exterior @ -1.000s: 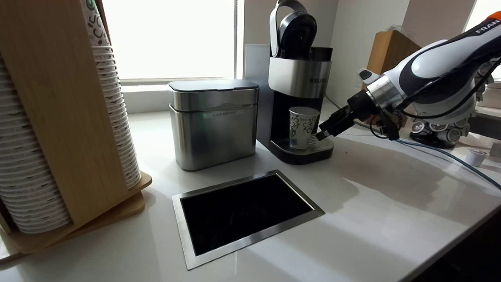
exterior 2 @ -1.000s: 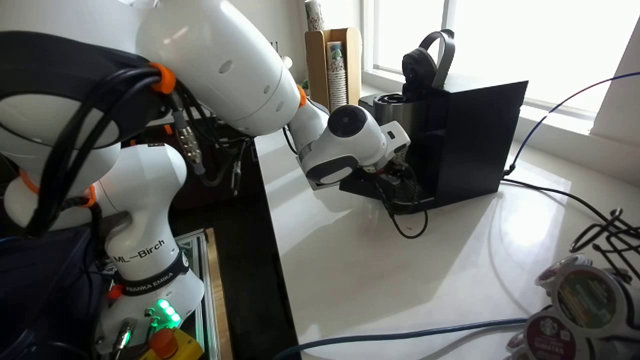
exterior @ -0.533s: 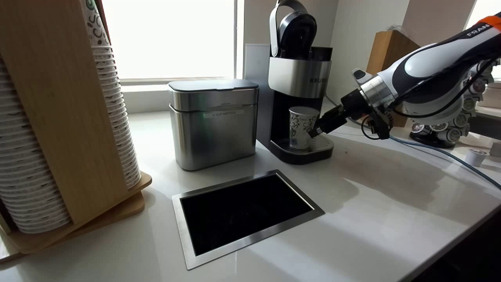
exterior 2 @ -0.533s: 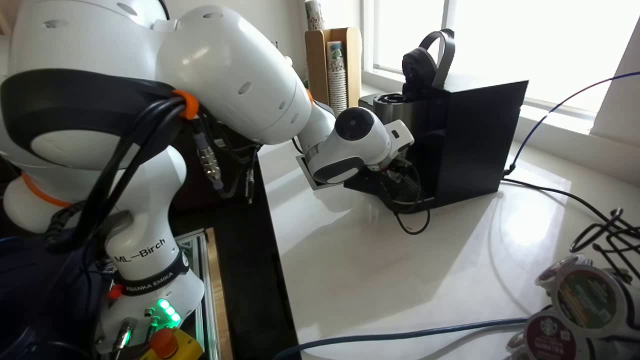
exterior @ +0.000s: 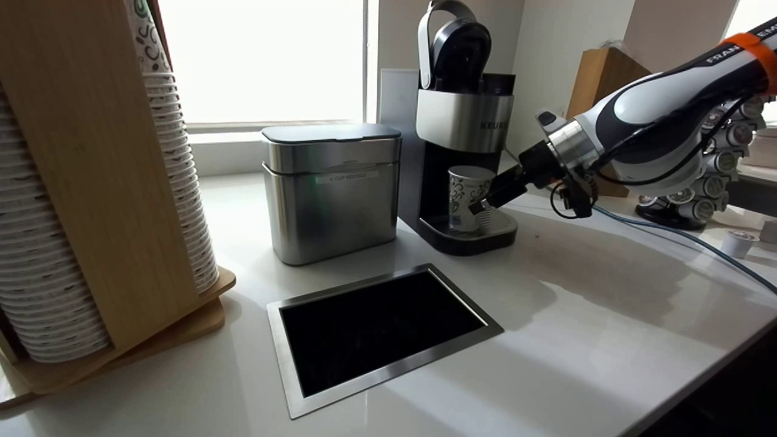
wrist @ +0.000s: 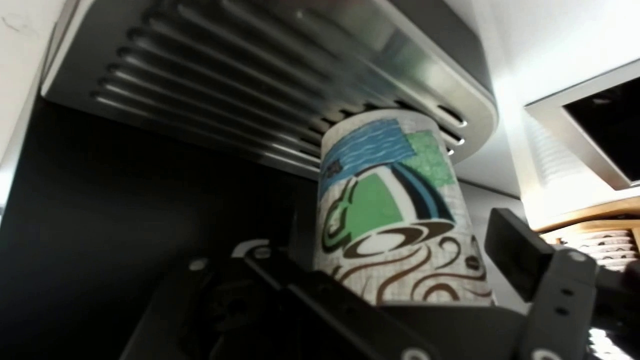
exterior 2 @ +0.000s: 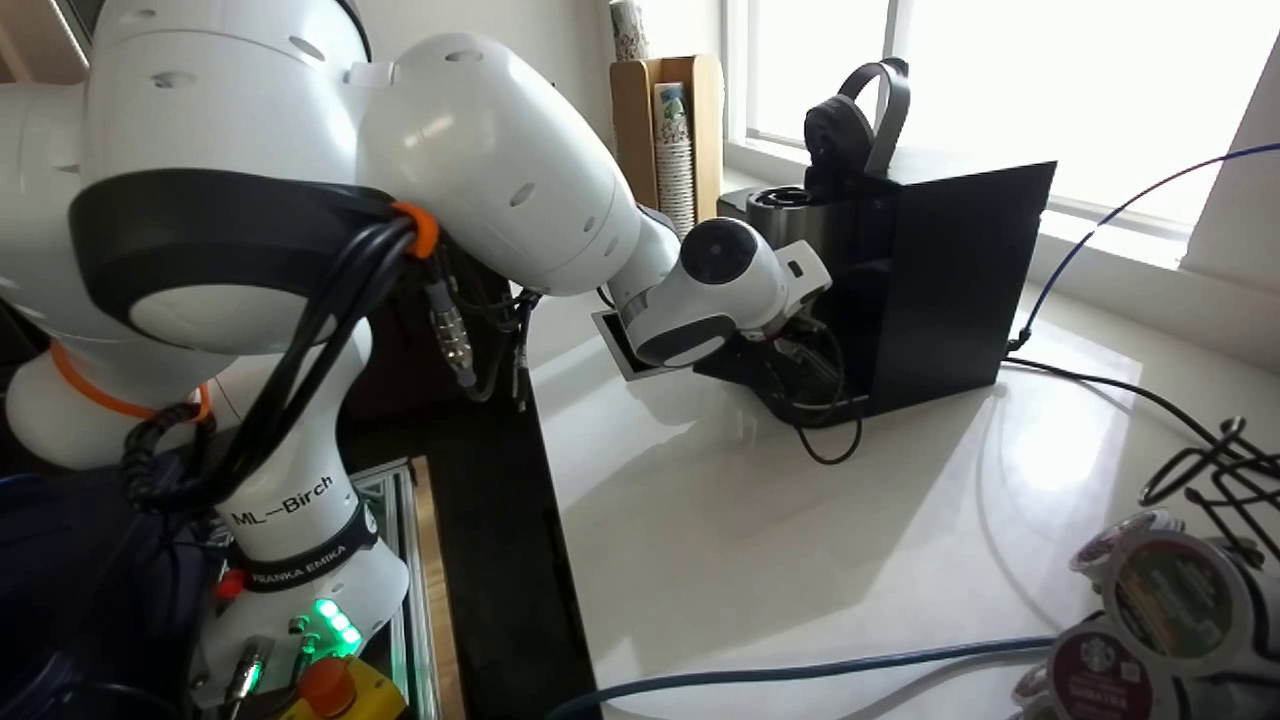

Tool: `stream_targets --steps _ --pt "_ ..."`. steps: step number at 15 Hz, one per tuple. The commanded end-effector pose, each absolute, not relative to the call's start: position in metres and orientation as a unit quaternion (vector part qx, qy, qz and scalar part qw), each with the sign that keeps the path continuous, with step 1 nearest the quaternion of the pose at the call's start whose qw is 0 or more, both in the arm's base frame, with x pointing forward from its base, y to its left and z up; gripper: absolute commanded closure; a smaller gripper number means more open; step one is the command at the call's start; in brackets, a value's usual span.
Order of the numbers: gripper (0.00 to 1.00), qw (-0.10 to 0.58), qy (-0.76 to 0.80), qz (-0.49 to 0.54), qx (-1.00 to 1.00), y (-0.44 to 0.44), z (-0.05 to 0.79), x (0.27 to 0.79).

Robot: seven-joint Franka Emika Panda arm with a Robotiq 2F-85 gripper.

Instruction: Remove the cup from the coffee maker

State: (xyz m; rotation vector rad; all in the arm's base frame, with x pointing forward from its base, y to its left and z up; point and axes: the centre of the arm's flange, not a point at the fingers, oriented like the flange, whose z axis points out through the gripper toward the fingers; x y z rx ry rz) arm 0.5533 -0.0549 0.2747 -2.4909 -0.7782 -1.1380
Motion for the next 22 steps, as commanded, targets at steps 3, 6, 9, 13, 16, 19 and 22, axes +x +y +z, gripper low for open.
stream_targets --steps 3,6,9,13,16,19,22 --pt "0.39 0.146 -0.257 -0.405 -0.865 -0.059 0.269 0.563" --pt "0.62 0.146 -0.256 -0.405 -0.866 -0.061 0.27 0.564" --pt "0.19 0.15 -0.258 -0.401 -0.866 -0.061 0.271 0.563" --pt "0.0 0.155 -0.265 -0.39 -0.868 -0.058 0.273 0.553" --pt "0.0 0.159 -0.265 -0.384 -0.87 -0.058 0.279 0.536" --pt "0.0 0.164 -0.255 -0.372 -0.877 -0.064 0.293 0.511" --pt "0.0 0.133 -0.226 -0.375 -0.889 -0.08 0.309 0.479"
